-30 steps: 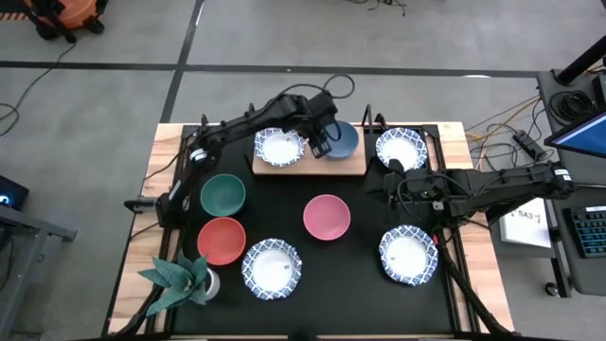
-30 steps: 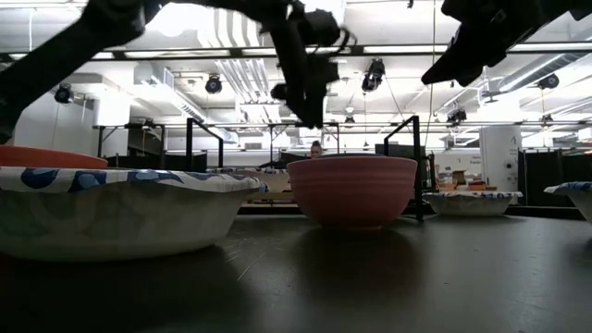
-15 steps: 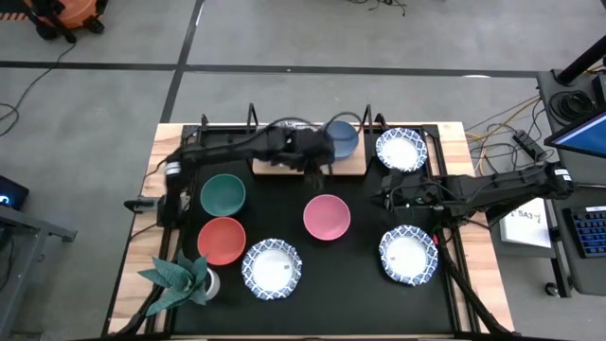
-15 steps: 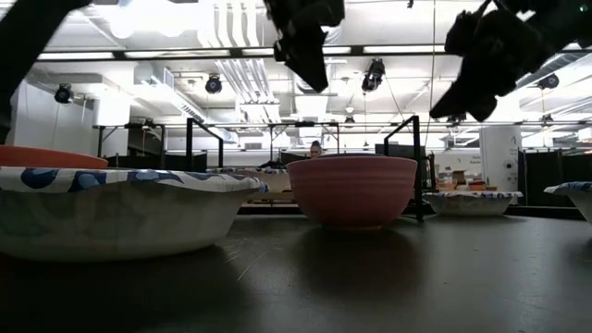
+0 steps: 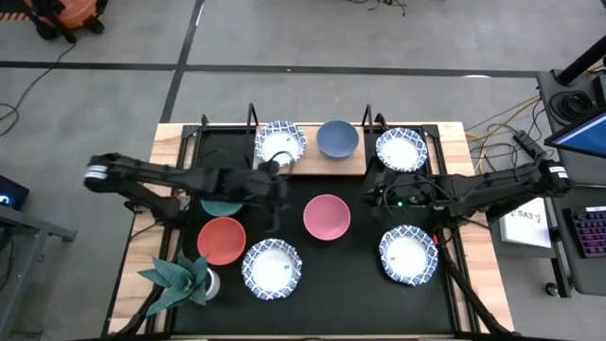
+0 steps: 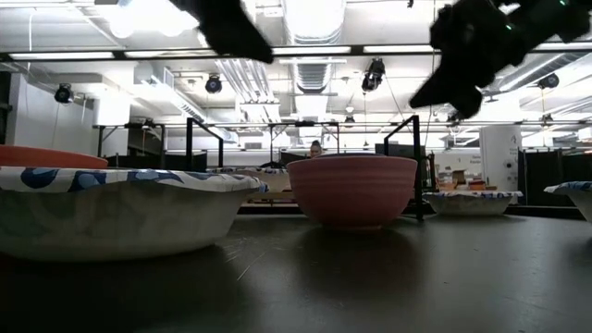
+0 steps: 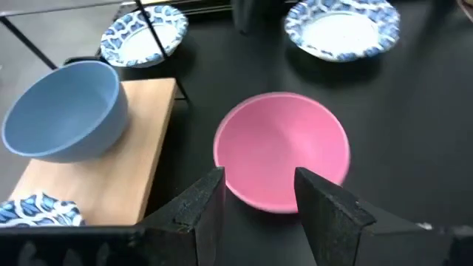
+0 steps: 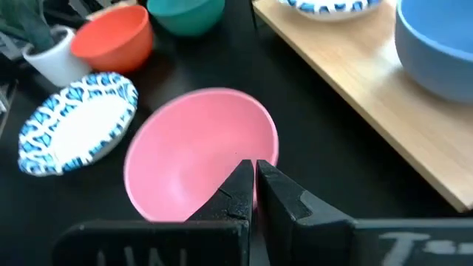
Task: Place and stack bowls onto a shelf
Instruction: Stack the pink bowl on top of the blue bowl on the shelf
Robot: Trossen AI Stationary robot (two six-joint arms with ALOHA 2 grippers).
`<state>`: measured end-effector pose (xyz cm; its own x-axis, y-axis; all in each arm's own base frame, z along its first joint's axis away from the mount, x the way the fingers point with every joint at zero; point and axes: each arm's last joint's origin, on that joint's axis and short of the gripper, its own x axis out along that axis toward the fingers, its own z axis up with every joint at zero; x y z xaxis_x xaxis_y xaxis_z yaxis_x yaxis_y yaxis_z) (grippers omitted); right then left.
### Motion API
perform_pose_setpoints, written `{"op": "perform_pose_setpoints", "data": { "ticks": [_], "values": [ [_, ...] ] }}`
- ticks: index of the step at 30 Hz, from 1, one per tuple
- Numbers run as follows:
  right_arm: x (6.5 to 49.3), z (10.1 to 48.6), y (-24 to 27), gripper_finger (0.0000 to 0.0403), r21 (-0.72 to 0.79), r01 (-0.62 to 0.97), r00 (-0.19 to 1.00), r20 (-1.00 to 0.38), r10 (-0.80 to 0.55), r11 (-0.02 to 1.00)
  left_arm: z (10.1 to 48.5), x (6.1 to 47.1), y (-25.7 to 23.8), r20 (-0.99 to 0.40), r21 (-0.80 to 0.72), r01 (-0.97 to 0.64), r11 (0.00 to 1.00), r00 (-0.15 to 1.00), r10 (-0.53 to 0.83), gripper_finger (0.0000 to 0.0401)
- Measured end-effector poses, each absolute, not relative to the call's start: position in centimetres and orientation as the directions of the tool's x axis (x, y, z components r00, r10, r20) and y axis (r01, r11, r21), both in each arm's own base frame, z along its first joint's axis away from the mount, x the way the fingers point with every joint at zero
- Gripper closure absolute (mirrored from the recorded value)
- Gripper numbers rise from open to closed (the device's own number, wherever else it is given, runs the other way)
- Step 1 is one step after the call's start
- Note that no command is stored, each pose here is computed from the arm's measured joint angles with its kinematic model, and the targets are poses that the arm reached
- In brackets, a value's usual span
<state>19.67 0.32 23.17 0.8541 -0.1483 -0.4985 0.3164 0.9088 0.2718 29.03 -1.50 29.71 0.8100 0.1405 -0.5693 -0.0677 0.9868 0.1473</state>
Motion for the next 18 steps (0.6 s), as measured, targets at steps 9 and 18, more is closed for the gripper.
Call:
{"op": "perform_pose_setpoints", "data": {
  "ticks": [9,18],
  "values": [
    [24.5,25.0,0.3,0.0394,0.255,0.359,0.807,-0.568,-0.162,0.898,27.8,23.2,-0.9,-0.461,0.175,-0.167,0.970,0.857,0.231,0.0255],
    [28.1,25.5,-0.9,0.0389,0.260,0.668,0.556,-0.796,-0.237,0.697,27.9,21.1,-0.7,-0.370,0.161,-0.198,0.967,0.896,0.245,0.0255]
  ]
}}
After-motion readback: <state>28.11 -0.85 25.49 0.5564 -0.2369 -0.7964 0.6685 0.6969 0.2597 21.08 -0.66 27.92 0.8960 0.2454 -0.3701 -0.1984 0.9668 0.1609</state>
